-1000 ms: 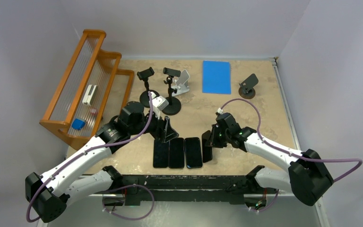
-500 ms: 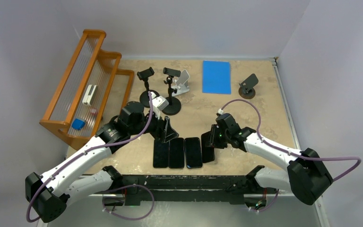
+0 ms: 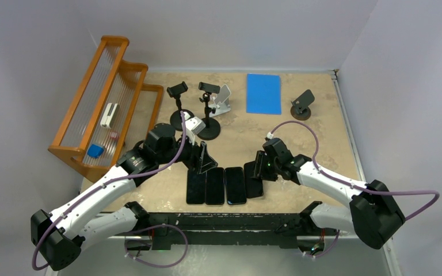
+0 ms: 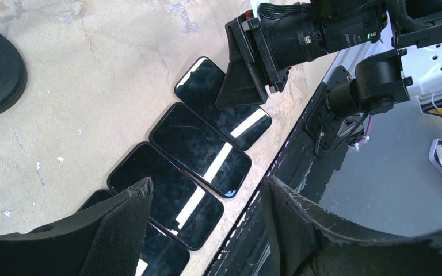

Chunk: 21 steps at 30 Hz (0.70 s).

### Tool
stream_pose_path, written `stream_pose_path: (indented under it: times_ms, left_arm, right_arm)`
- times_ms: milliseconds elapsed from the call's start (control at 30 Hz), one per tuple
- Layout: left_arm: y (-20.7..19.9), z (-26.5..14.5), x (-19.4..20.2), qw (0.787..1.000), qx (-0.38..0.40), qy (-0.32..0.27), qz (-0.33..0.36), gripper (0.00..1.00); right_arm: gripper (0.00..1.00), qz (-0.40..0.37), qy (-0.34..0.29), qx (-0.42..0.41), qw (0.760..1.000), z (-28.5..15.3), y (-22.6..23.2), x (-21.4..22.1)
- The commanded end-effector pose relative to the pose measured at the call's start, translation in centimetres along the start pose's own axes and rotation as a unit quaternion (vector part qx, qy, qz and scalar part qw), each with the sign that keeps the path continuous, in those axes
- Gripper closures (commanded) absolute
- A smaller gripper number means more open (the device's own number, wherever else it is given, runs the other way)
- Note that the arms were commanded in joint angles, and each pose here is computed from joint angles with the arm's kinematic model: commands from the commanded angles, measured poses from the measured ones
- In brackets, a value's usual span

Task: Remove the phone from the phone stand
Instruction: Place the phone at the center of the board.

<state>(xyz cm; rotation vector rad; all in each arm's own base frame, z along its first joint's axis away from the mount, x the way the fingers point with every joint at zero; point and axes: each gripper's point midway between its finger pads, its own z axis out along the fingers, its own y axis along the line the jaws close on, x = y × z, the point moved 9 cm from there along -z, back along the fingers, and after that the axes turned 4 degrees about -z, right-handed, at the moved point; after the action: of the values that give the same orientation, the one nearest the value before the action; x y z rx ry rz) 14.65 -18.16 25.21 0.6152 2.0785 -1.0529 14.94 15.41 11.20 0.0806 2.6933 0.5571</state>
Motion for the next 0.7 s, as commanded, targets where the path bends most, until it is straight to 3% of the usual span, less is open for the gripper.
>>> stream_pose_path:
  times_ms: [0,667]
  left_arm:
    - [-0.24,-0.26,-0.36,1.0,0.011,-0.011,0.005,0.34]
    - [-0.24,-0.27,-0.41,1.0,0.01,-0.012,0.005,0.34]
  right_arm:
    - [0.53,0.008,-0.009,0.011,1.0,0.04,0.04,-0.2]
    - [0.51,0.022,-0.021,0.034,0.999,0.08,-0.28,-0.39]
